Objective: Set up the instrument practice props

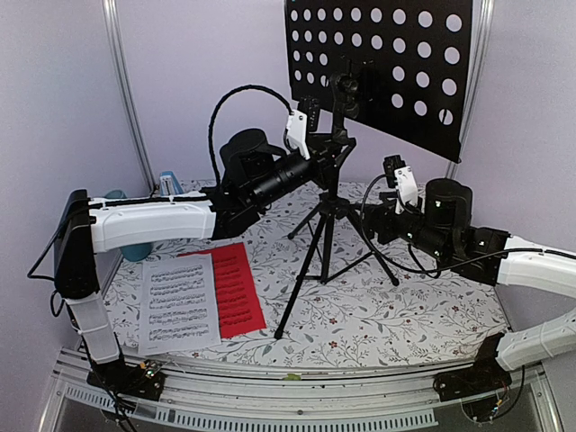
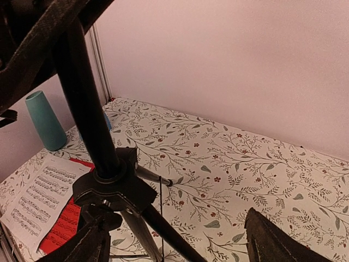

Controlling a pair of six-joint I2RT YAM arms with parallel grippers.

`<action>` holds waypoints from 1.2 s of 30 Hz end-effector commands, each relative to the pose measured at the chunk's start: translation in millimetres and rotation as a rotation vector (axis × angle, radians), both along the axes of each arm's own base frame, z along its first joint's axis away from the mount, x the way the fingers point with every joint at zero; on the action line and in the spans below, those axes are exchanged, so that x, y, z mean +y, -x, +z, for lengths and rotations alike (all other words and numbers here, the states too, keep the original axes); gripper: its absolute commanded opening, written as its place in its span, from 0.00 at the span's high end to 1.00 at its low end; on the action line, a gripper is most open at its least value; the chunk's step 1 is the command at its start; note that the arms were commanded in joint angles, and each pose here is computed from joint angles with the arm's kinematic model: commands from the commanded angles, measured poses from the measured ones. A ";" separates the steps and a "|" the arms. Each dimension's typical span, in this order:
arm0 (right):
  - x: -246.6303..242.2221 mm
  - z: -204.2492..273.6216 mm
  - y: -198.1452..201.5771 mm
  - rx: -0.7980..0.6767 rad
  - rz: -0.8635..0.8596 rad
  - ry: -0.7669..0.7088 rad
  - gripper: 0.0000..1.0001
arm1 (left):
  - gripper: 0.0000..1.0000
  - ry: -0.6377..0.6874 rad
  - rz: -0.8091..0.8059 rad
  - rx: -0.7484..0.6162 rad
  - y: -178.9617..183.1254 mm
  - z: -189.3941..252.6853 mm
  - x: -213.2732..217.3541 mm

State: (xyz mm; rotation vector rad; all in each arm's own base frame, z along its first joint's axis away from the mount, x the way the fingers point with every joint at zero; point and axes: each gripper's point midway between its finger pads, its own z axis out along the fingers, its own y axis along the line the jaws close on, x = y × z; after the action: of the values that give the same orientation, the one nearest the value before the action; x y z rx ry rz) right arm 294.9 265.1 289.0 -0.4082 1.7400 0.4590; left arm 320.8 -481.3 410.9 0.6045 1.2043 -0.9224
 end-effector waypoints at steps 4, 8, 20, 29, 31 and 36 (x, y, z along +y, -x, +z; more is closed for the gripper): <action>11.4 12.0 17.8 -0.073 0.086 0.030 0.13 | 1.00 0.252 -0.043 -0.091 30.0 93.0 25.2; 21.4 8.5 17.3 -0.079 0.094 0.083 0.12 | 1.00 0.252 -0.045 -0.090 29.2 92.2 24.1; 27.9 6.9 -5.8 -0.063 0.006 0.154 0.10 | 1.00 0.250 -0.044 -0.092 29.7 92.1 24.6; -14.3 2.6 -25.7 0.032 -0.136 0.046 0.11 | 1.00 0.248 -0.040 -0.087 29.6 91.3 25.9; -22.8 -2.3 -26.3 0.054 -0.149 0.024 0.11 | 1.00 0.247 -0.044 -0.086 30.2 90.7 25.2; -31.4 -13.2 -23.6 0.105 -0.156 -0.023 0.12 | 1.00 0.250 -0.046 -0.084 30.4 90.5 25.1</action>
State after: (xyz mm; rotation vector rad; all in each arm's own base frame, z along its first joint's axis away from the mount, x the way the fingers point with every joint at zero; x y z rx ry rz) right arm 303.1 276.9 283.6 -0.4148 1.8043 0.4783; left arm 316.4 -484.2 413.2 0.6038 1.2044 -0.9393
